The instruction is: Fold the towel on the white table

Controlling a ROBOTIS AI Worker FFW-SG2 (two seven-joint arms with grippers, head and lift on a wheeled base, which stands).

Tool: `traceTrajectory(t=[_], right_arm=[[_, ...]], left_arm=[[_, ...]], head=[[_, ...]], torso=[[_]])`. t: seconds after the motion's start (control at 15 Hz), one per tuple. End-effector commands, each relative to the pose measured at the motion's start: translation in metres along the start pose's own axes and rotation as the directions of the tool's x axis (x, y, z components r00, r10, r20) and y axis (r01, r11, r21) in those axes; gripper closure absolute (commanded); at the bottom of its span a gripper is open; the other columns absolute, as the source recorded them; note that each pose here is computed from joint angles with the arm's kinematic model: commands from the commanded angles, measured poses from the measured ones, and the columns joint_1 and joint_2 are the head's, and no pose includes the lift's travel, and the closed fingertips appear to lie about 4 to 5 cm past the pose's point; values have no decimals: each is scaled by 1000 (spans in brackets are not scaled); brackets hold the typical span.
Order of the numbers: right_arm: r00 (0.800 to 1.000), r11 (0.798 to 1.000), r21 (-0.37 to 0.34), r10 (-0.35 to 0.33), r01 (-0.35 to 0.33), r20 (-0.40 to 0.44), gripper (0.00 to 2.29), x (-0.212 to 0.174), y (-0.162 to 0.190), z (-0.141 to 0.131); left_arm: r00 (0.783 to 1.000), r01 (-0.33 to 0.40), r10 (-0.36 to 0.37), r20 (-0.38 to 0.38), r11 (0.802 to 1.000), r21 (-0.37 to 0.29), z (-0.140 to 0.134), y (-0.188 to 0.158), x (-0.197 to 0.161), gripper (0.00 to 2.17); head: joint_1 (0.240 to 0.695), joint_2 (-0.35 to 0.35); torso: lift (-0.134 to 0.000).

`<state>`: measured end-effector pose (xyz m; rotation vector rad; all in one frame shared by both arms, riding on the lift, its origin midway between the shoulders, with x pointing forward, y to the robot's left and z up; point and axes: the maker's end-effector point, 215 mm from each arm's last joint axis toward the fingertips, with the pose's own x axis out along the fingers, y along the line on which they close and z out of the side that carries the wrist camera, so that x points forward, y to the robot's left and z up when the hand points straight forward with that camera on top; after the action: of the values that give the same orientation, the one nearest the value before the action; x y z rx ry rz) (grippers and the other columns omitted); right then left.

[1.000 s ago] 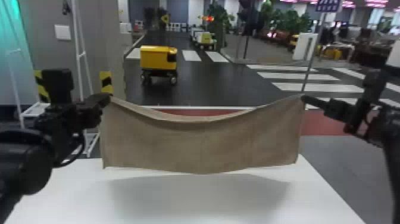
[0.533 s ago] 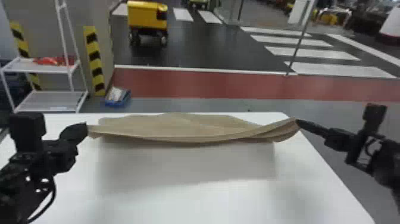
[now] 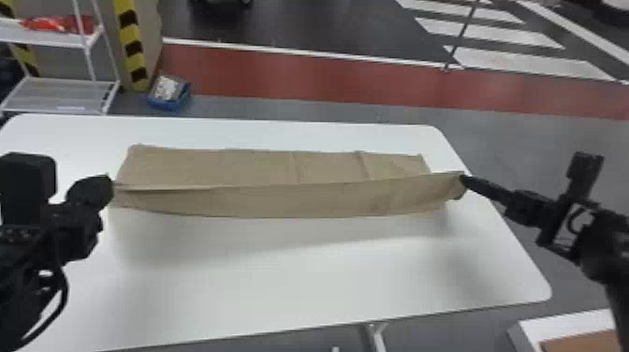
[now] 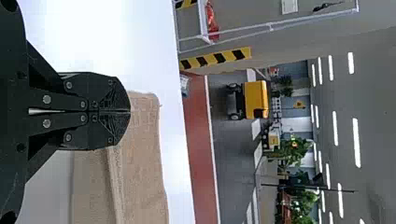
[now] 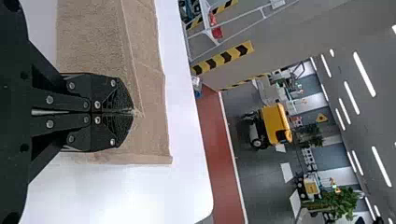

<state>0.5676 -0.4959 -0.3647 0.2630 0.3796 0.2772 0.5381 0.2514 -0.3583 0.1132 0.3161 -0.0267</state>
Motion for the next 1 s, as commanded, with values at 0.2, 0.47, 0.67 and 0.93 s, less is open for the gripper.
traceTrajectory(t=[0.2, 0.47, 0.67, 0.93], right_arm=[[1000, 999, 31, 5, -6, 13, 1396, -34, 1, -8], [1000, 998, 55, -7, 6, 20, 1393, -58, -4, -12], [1000, 998, 61, -6, 4, 28, 1396, -75, -2, -14], [999, 995, 97, -6, 1, 47, 1396, -93, -6, -7]], left_arm=[[998, -40, 42, -46, 998, 42, -18, 11, -44, 1420], [993, -72, 76, -94, 996, 49, -36, 32, -83, 1420], [990, -69, 75, -116, 996, 56, -45, 31, -96, 1416], [991, -69, 76, -108, 995, 68, -41, 28, -98, 1420]], head=[[695, -247], [695, -251], [695, -260], [695, -275]], torso=[[-120], [-120], [-120], [-120]])
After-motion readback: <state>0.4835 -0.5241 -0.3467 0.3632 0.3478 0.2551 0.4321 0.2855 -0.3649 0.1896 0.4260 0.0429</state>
